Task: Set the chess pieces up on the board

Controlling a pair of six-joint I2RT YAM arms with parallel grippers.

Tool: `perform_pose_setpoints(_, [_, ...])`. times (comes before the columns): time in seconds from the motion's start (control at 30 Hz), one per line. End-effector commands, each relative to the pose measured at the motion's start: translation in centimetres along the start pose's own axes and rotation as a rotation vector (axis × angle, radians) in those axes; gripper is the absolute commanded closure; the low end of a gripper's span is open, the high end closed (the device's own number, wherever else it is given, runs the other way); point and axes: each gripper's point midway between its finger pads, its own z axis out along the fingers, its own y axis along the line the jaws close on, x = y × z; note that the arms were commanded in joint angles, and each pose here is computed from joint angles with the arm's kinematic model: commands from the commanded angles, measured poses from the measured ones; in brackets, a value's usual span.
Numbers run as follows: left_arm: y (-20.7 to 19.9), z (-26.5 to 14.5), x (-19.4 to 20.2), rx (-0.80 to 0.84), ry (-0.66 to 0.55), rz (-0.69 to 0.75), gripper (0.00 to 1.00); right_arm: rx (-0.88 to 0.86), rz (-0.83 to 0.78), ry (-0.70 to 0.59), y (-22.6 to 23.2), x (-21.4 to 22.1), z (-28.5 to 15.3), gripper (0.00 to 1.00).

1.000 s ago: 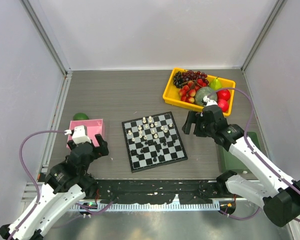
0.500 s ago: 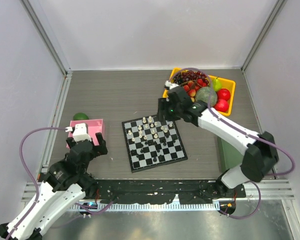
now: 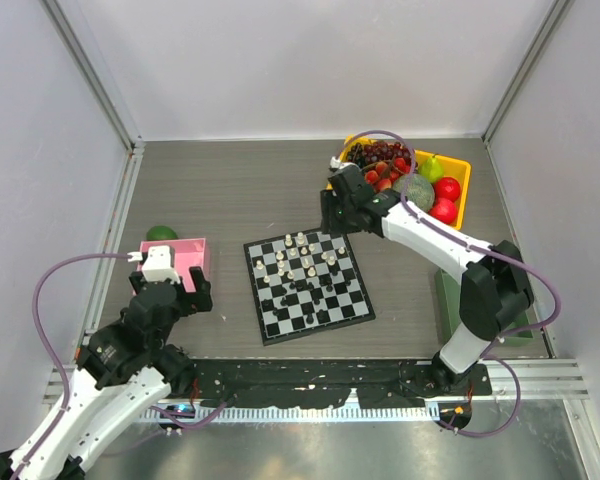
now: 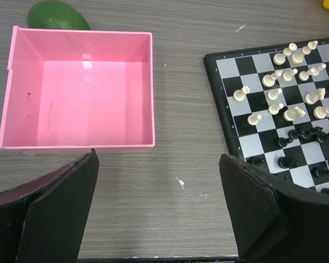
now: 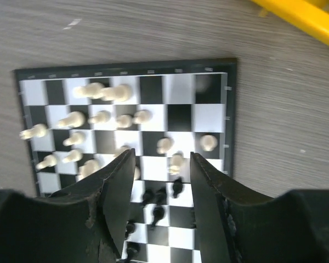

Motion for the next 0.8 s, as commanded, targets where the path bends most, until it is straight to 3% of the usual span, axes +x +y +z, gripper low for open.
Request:
perform_pose_setpoints(0.0, [-0.3,-0.5,0.0,0.031,0.001,-0.024,0.0,0.055,0.025,0.011,-3.8,0.2,0.1,0.5])
perform_pose_setpoints(0.37, [-0.5,0.0,0.3,0.029,-0.004,-0.047,0.0,-0.044,-0.039,0.131,-2.1,3.8,1.5,0.56])
perform_pose_setpoints(0.77, [-0.4,0.4,0.5,0.002,0.019,-0.037,0.0,-0.01,-0.072,0.199,-1.9,5.9,3.1,0.62])
